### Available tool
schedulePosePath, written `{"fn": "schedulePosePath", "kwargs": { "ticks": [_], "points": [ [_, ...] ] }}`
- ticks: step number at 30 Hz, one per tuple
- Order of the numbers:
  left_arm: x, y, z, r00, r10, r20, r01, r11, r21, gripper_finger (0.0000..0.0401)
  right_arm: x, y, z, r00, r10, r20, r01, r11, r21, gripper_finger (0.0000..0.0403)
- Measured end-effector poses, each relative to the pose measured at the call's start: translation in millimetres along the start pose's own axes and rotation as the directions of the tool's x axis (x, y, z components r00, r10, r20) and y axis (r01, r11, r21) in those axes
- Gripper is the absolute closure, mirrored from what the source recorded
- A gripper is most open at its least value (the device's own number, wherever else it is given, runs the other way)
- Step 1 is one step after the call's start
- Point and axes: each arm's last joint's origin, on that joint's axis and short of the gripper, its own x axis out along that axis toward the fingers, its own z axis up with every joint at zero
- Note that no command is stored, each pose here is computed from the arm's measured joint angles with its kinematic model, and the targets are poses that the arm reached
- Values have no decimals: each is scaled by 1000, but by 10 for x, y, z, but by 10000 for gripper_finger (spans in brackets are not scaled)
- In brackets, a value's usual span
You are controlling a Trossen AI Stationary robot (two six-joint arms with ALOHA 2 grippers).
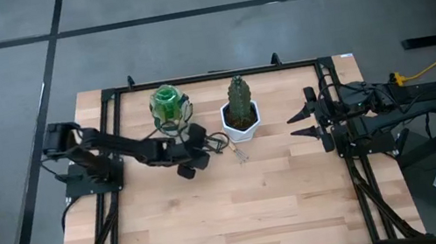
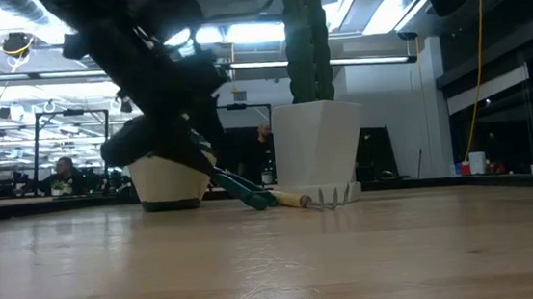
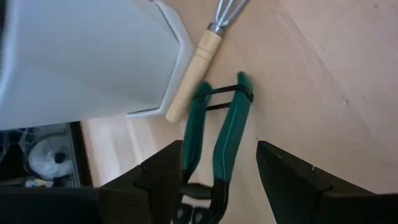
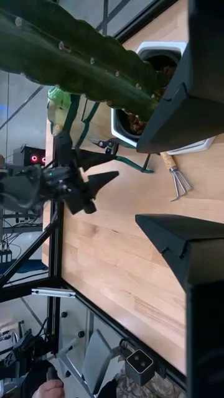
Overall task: Pick & Place Garden tools in Gardening bag
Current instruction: Put the green shear scissors into the brown gardening bag
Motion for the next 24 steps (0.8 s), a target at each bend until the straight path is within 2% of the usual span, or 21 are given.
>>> {"fn": "schedulePosePath", "kwargs": {
  "ticks": [8,14,19,24],
  "points": [
    [276,-48,129,997,-42,-59,43,999,17,201,0,1,-1,1000,1,0,-1,1000,0,231],
    [444,-122,102,979,-2,-204,14,998,56,213,1,0,0,1000,0,0,0,1000,0,231],
    [441,-122,96,977,4,-215,10,998,61,267,0,0,0,1000,0,0,0,1000,0,231],
    [374,-97,123,980,11,-199,-2,999,45,358,0,0,0,1000,1,0,-1,1000,0,231]
  ]
}}
